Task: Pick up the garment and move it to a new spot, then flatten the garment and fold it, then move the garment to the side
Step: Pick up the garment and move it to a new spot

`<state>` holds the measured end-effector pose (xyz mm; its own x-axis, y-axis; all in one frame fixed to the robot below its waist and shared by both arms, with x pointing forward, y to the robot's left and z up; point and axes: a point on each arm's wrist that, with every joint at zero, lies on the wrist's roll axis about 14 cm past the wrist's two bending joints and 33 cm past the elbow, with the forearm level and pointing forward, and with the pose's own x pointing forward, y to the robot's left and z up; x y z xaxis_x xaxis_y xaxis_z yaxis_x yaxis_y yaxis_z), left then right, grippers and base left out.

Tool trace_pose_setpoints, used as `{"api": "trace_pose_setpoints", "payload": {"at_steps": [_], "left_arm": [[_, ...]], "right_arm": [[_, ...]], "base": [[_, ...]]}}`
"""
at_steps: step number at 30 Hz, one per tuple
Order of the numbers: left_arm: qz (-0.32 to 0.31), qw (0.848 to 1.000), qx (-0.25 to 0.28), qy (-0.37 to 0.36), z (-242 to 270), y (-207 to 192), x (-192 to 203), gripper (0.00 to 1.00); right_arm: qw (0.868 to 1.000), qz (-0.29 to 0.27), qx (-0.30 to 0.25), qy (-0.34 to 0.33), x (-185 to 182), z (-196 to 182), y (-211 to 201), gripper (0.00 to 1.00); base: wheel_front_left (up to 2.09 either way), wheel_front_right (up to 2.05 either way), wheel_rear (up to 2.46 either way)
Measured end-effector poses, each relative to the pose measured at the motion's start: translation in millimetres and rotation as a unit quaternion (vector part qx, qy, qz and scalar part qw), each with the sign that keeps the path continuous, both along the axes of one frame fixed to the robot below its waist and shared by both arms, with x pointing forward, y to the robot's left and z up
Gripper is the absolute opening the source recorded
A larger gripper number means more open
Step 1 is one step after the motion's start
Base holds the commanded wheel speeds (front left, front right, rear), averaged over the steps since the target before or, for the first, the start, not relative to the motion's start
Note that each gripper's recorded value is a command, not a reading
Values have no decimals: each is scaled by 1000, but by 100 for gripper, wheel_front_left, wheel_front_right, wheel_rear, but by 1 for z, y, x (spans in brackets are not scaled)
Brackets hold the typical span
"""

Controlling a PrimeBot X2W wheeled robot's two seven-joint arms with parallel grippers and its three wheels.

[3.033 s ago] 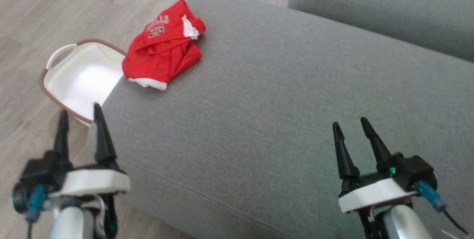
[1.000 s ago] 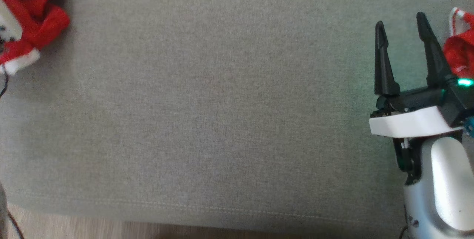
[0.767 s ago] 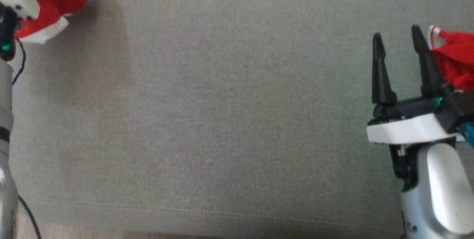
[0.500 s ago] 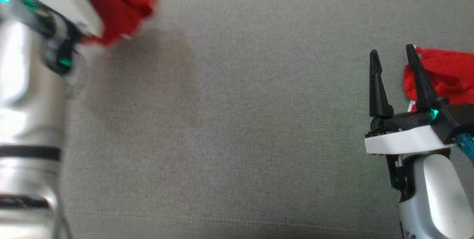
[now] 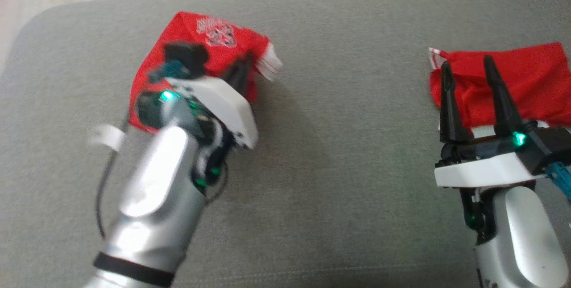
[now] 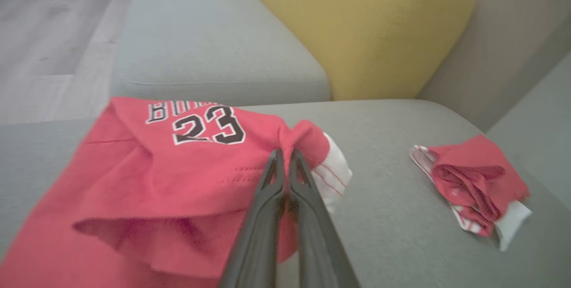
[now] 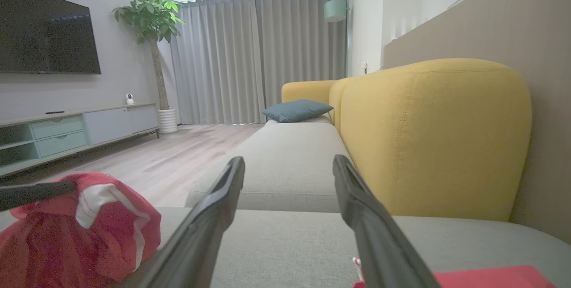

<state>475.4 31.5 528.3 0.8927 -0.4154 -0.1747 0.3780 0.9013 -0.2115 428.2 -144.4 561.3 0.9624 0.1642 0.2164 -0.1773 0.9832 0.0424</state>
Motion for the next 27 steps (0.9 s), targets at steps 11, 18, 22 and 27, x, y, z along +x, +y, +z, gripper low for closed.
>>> {"api": "trace_pose_setpoints", "payload": {"at_steps": [11, 18, 22, 27], "left_arm": [[-67, 996, -58, 30, -20, -91, -37, 100], [3, 996, -61, -60, 13, -55, -4, 100], [62, 992, 10, -110, 17, 7, 11, 100], [142, 980, 74, -119, 3, 98, -2, 100]], "right_arm": [[999, -45, 1, -1, -7, 2, -34, 100], [999, -35, 3, 4, 1, -3, -26, 100], [1000, -16, -2, 3, 6, -2, -11, 100], [1000, 11, -3, 10, 8, -7, 10, 100]], "base": [[0, 0, 0], [0, 0, 0], [0, 0, 0], [0, 0, 0]]}}
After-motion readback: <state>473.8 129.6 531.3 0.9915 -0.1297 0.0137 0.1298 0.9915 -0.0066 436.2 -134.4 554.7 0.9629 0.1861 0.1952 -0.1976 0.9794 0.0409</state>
